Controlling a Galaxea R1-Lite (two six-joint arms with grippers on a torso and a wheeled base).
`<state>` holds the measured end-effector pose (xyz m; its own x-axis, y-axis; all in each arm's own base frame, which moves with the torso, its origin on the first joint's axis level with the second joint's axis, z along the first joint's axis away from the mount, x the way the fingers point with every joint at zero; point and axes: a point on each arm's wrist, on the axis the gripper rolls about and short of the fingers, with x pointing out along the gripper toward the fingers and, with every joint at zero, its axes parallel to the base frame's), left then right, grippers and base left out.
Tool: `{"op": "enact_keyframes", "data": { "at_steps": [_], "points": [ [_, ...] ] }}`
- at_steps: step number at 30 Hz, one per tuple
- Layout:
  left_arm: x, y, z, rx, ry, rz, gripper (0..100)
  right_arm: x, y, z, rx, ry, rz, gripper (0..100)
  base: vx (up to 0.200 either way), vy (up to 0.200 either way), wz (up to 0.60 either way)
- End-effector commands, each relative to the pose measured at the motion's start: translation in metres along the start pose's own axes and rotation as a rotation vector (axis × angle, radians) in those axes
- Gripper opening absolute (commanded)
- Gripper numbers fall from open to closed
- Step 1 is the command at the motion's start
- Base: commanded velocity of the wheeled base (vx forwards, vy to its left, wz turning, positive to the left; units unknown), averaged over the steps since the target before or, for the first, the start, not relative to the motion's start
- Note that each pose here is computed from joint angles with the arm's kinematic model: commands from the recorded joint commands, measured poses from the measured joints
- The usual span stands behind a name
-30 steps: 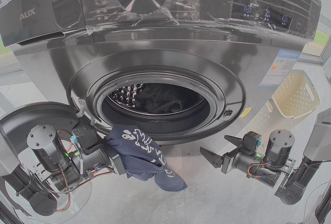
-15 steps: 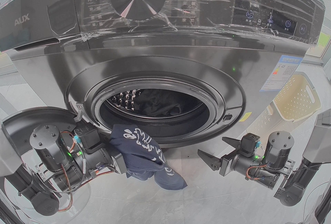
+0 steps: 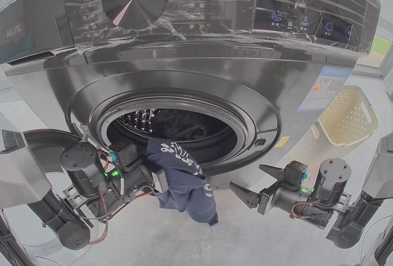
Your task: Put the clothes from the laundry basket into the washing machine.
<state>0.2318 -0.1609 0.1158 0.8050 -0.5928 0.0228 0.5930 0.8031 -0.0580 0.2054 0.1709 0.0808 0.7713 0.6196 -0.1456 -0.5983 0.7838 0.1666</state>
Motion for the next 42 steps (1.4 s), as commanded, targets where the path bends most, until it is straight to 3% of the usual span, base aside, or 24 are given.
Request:
{"op": "enact_keyframes", "data": {
  "at_steps": [1, 5, 11, 18, 24, 26, 31, 34, 42],
  "points": [
    [0.032, 0.002, -0.020, -0.019, 0.021, 0.001, 0, -0.003, 0.007, 0.002, -0.002, -0.007, 0.027, 100, 0.000, 0.000, 0.00],
    [0.052, 0.009, -0.023, -0.022, -0.008, 0.018, 0, -0.003, 0.008, 0.003, -0.002, -0.010, 0.032, 100, 0.000, 0.000, 0.00],
    [0.090, 0.033, -0.024, -0.018, -0.091, 0.068, 0, -0.003, 0.009, 0.002, -0.003, -0.009, 0.033, 100, 0.000, 0.000, 0.00],
    [0.108, 0.038, -0.037, -0.018, -0.096, 0.072, 0, -0.003, 0.012, 0.002, -0.004, -0.009, 0.043, 100, 0.000, 0.000, 0.00],
    [0.130, 0.045, -0.041, -0.021, -0.143, 0.082, 0, -0.003, 0.012, 0.002, -0.004, -0.010, 0.044, 100, 0.000, 0.000, 0.00],
    [0.147, 0.058, -0.037, -0.015, -0.193, 0.112, 0, -0.003, 0.012, 0.002, -0.004, -0.010, 0.044, 100, 0.000, 0.000, 0.00],
    [0.167, 0.079, -0.026, -0.011, -0.214, 0.164, 0, -0.002, 0.014, 0.002, -0.005, -0.010, 0.051, 100, 0.000, 0.000, 0.00],
    [0.180, 0.091, -0.009, -0.009, -0.241, 0.206, 0, -0.002, 0.014, 0.002, -0.005, -0.010, 0.052, 100, 0.000, 0.000, 0.00],
    [0.205, 0.107, 0.022, -0.019, -0.315, 0.286, 0, -0.002, 0.016, 0.002, -0.006, -0.009, 0.058, 100, 0.000, 0.000, 0.00]
  ]
}}
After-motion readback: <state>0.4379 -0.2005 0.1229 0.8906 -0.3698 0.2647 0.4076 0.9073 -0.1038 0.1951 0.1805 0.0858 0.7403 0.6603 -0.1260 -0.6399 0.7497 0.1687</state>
